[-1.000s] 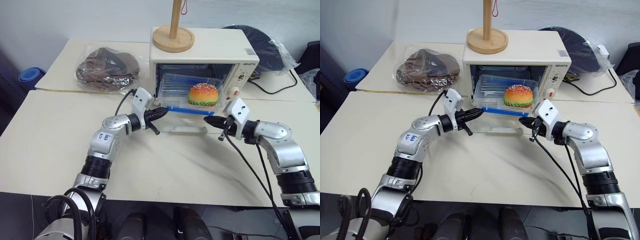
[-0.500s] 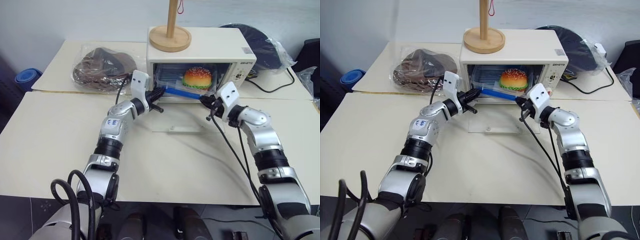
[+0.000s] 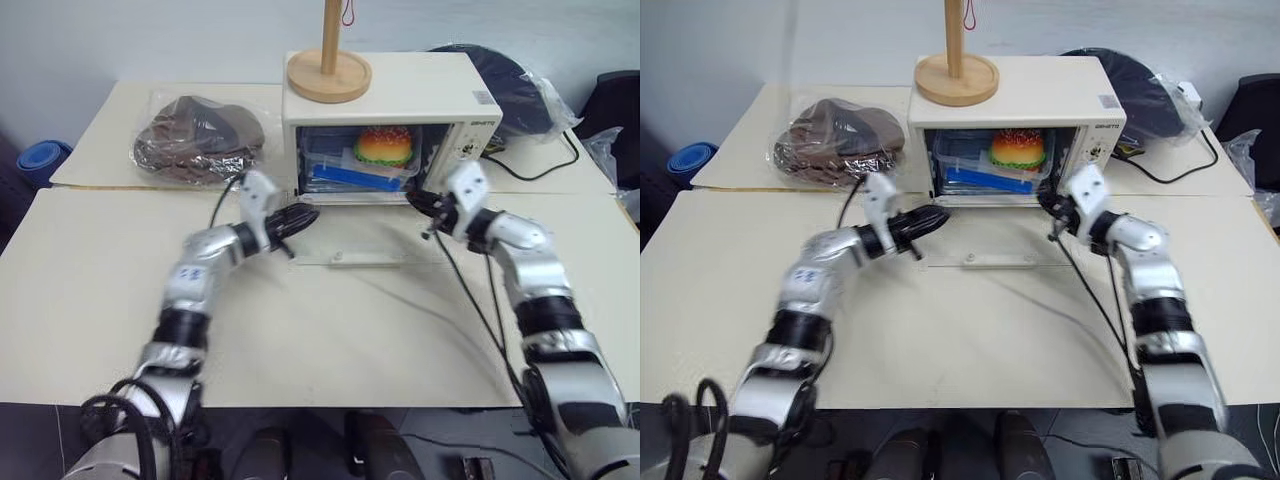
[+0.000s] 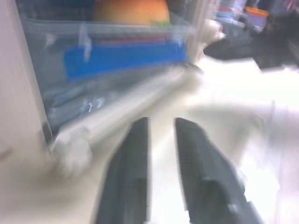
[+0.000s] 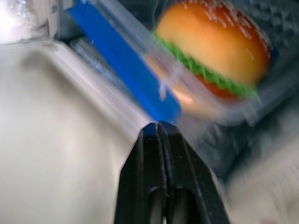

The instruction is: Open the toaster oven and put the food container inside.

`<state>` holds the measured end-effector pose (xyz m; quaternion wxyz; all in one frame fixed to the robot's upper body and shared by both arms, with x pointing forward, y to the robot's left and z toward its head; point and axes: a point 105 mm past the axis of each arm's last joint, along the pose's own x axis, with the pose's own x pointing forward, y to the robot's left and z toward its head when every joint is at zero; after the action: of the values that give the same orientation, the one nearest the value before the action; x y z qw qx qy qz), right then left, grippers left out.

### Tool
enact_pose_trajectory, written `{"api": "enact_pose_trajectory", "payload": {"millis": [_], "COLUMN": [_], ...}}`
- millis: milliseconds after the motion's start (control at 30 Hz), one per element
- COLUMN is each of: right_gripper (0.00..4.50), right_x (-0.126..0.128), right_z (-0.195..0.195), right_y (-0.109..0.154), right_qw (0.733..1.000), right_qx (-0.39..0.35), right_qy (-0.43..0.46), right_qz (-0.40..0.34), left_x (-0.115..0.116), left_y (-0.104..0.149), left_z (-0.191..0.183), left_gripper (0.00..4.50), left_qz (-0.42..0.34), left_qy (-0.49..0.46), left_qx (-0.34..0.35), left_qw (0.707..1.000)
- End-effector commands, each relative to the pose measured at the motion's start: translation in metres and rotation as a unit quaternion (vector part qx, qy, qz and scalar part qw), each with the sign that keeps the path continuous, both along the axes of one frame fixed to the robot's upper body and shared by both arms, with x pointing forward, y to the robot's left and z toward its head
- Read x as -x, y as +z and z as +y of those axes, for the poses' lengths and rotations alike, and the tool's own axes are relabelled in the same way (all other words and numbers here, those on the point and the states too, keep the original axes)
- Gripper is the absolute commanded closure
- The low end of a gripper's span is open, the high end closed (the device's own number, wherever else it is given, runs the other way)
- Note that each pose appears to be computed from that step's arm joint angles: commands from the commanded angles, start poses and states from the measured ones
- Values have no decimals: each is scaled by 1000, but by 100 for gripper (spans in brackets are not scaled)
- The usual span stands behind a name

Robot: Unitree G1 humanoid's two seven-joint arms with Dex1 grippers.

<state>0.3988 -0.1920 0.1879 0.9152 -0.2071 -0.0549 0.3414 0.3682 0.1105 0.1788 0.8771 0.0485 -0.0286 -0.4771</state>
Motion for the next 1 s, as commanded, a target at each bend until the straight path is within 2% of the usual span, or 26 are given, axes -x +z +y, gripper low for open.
{"api": "enact_pose_trajectory", "payload": {"millis": [33, 100, 167, 300, 467, 600, 767, 867, 1000], "right_gripper": [450, 450, 450, 450, 450, 450, 450, 450, 450], "right_x": [26, 35, 44, 54, 47, 40, 33, 30, 28], "right_z": [-33, -56, -81, -92, -66, -44, -33, -24, -11], "right_y": [17, 5, -19, -52, -69, -59, -40, -6, 50], "right_qw": [1000, 1000, 997, 992, 994, 996, 995, 987, 961], "right_qx": [5, 21, 65, 96, 69, 20, -43, -104, -210], "right_qy": [12, 4, -7, 14, 57, 83, 83, 84, 90], "right_qz": [-17, 5, 34, 75, 68, 29, -18, -88, -158], "left_x": [44, 63, 80, 93, 97, 91, 96, 94, 81], "left_y": [26, 24, 21, 12, 14, 26, 32, 41, 59], "left_z": [27, 44, 60, 76, 88, 100, 99, 99, 106], "left_gripper": [240, 176, 114, 4, 4, 4, 4, 4, 4], "left_qz": [-67, -84, -65, -33, -21, -27, -30, -52, -92], "left_qy": [-83, -119, -151, -169, -150, -108, -91, -52, 30], "left_qx": [-29, -54, -49, -58, -49, -21, 12, 52, 102], "left_qw": [994, 988, 985, 983, 987, 994, 995, 996, 990]}}
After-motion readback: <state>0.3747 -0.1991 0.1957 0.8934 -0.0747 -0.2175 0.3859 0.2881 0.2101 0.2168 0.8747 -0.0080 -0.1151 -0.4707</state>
